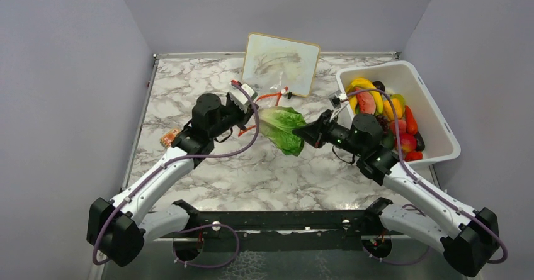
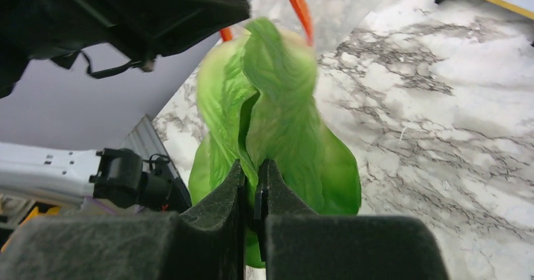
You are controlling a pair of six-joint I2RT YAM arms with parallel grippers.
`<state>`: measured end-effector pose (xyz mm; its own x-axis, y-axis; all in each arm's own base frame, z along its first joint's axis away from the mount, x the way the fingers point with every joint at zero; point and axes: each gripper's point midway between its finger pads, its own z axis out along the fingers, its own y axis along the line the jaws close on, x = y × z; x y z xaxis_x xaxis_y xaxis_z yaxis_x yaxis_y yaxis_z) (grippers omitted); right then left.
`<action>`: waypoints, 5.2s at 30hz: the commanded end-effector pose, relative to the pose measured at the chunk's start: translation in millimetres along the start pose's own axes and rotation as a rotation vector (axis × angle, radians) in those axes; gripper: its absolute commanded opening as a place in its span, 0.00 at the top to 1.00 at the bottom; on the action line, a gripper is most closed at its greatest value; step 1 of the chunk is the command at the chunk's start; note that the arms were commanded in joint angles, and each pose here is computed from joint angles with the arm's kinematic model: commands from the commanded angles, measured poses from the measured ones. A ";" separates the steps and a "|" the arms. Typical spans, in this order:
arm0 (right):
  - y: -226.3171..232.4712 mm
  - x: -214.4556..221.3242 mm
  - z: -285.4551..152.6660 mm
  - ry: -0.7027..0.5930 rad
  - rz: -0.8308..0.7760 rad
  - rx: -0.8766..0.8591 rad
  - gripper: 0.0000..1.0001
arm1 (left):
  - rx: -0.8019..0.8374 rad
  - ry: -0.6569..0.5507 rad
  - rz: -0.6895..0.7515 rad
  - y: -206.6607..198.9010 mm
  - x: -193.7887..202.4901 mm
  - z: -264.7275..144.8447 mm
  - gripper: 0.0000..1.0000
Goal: Place the food in the zip-top bag and seal the zipper
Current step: Pick up the fake vegetable at the center of the board, then place the fake vegetable in the zipper food storage bag.
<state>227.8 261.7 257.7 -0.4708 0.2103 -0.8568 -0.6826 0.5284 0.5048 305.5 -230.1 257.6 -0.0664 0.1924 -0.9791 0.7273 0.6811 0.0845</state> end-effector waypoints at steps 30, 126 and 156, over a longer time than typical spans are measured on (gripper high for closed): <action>22.8 -64.0 13.8 -0.443 -0.020 -0.209 0.99 | 0.293 -0.069 0.085 -55.2 -2.9 -4.2 1.00; -18.1 -51.6 60.9 -0.363 -0.032 0.016 0.72 | 0.346 -0.351 -0.296 -93.9 -76.8 -26.9 1.00; -41.2 6.4 10.4 0.144 0.034 0.332 0.40 | 0.102 -0.189 -0.463 -58.7 -43.0 -6.4 1.00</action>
<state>272.1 233.8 258.1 -0.4860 0.1435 -0.8621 -0.4366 0.8147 0.3817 254.8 -276.7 287.5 -0.3094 -0.2538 -0.9165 0.7250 0.5607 -0.4000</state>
